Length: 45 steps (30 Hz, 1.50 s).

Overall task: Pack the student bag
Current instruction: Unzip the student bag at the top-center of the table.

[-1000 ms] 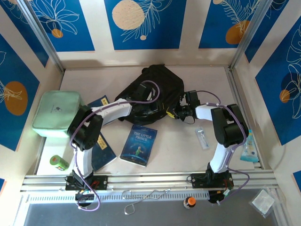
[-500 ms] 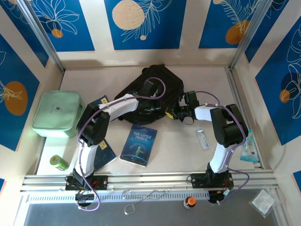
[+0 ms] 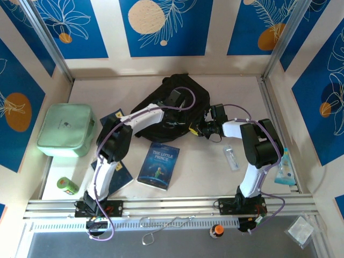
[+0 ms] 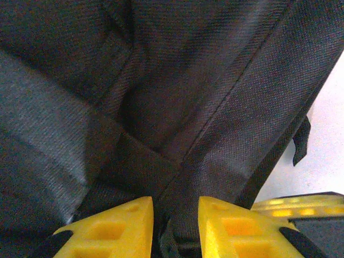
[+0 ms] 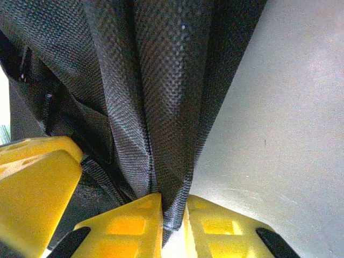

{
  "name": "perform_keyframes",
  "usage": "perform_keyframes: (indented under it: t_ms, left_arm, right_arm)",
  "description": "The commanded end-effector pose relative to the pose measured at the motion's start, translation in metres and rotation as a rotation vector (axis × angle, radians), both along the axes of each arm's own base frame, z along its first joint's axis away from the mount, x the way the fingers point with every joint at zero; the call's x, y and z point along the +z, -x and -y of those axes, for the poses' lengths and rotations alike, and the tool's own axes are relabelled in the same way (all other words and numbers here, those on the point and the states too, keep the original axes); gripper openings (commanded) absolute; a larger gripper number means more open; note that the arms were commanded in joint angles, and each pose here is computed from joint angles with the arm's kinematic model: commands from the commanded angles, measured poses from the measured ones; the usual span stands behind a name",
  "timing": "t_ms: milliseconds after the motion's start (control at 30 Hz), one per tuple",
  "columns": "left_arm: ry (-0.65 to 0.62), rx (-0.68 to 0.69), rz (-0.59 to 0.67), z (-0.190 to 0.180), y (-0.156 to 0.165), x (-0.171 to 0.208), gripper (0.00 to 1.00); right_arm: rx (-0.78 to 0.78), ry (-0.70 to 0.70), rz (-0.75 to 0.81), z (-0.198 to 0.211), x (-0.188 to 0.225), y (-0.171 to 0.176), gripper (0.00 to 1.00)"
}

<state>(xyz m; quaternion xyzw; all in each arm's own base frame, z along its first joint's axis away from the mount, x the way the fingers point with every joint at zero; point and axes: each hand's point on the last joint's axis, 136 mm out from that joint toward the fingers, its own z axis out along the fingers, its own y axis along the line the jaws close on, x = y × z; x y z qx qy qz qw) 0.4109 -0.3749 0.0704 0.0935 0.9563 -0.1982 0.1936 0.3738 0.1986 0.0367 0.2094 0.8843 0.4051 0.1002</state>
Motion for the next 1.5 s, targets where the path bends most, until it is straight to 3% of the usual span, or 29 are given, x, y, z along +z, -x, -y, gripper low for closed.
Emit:
perform_keyframes:
  t_ms: [0, 267, 467, 667, 833, 1067, 1467]
  left_arm:
    - [-0.035, -0.073, -0.032, 0.008, 0.01, -0.008, 0.27]
    - [-0.113, -0.083, -0.028, 0.001, 0.006, -0.016, 0.29]
    - [-0.091, -0.137, -0.051, 0.007, 0.014, -0.015, 0.25]
    - [-0.181, -0.226, -0.058, -0.001, 0.019, -0.019, 0.22]
    - [-0.145, -0.254, -0.07, 0.006, 0.022, -0.017, 0.16]
    - [-0.125, -0.245, -0.008, 0.01, 0.012, 0.005, 0.0]
    - [-0.13, -0.22, 0.041, -0.017, 0.033, 0.046, 0.0]
  right_arm:
    - [0.011, 0.031, -0.111, -0.001, -0.027, 0.024, 0.16]
    - [0.01, 0.033, -0.114, -0.002, -0.028, 0.024, 0.16]
    - [0.006, 0.031, -0.118, -0.001, -0.029, 0.024, 0.16]
    - [-0.001, 0.029, -0.123, 0.0, -0.029, 0.022, 0.16]
    - [-0.003, 0.026, -0.126, -0.001, -0.029, 0.022, 0.16]
    - [-0.006, 0.026, -0.12, 0.0, -0.027, 0.02, 0.16]
    - [-0.011, 0.027, -0.087, 0.0, -0.016, 0.009, 0.16]
